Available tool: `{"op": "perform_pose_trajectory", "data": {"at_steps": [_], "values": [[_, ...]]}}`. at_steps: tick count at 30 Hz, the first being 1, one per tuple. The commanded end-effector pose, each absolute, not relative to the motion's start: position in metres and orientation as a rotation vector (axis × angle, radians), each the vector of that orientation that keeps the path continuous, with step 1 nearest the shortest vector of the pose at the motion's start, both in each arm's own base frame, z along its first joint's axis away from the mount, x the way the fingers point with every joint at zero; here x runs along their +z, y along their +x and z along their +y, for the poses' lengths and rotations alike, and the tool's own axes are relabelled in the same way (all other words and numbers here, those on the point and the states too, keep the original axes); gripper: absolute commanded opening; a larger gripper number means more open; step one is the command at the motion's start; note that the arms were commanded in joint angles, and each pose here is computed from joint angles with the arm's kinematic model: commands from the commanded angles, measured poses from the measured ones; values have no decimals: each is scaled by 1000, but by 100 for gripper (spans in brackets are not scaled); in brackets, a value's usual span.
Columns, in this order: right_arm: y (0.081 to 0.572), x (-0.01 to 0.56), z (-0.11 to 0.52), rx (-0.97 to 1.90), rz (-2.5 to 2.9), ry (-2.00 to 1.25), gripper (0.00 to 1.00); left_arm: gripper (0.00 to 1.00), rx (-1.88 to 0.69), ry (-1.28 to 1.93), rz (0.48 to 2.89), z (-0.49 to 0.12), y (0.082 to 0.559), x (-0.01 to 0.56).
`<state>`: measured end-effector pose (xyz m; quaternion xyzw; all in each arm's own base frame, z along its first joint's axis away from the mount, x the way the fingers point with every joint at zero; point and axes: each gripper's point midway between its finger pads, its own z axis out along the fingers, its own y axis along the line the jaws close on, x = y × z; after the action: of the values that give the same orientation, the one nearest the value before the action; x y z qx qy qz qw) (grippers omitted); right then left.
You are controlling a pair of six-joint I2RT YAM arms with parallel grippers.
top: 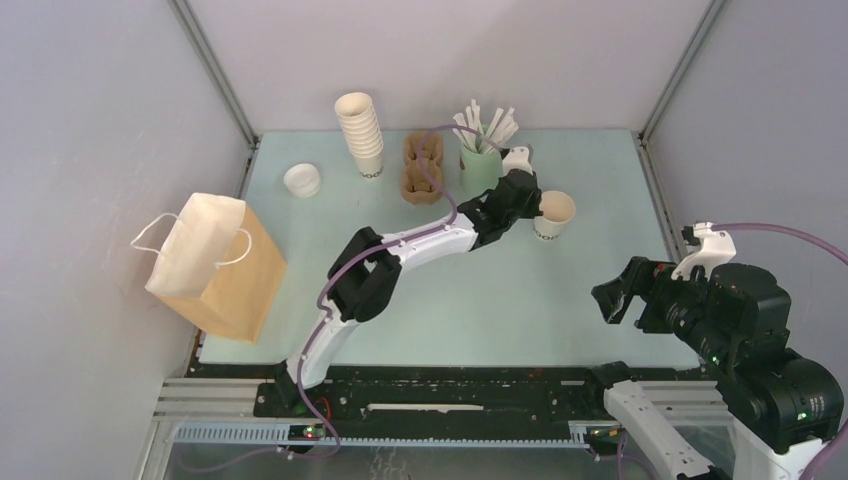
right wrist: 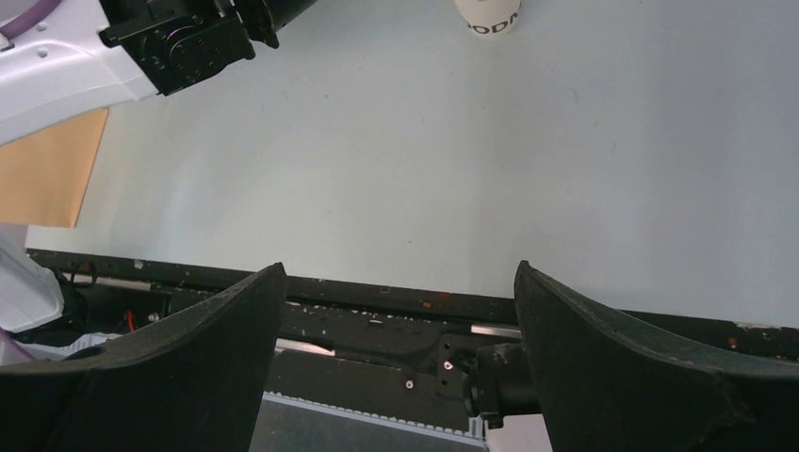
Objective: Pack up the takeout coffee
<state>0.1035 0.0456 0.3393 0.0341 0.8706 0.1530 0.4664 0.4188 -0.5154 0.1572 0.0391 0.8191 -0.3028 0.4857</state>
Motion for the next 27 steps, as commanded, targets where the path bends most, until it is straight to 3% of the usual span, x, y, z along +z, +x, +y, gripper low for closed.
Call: {"op": "perform_pose_trajectory", "data": {"at_steps": [1, 21, 24, 27], "values": [[107, 344, 38, 321, 2122, 70, 100, 0, -846, 55, 1905, -538, 421, 196], [108, 341, 42, 349, 2128, 90, 100, 2, -818, 141, 1999, -548, 414, 157], [108, 342, 43, 355, 2127, 86, 100, 20, -805, 152, 1997, -543, 412, 164], [110, 342, 44, 359, 2123, 82, 100, 46, -784, 148, 2000, -528, 408, 186]]}}
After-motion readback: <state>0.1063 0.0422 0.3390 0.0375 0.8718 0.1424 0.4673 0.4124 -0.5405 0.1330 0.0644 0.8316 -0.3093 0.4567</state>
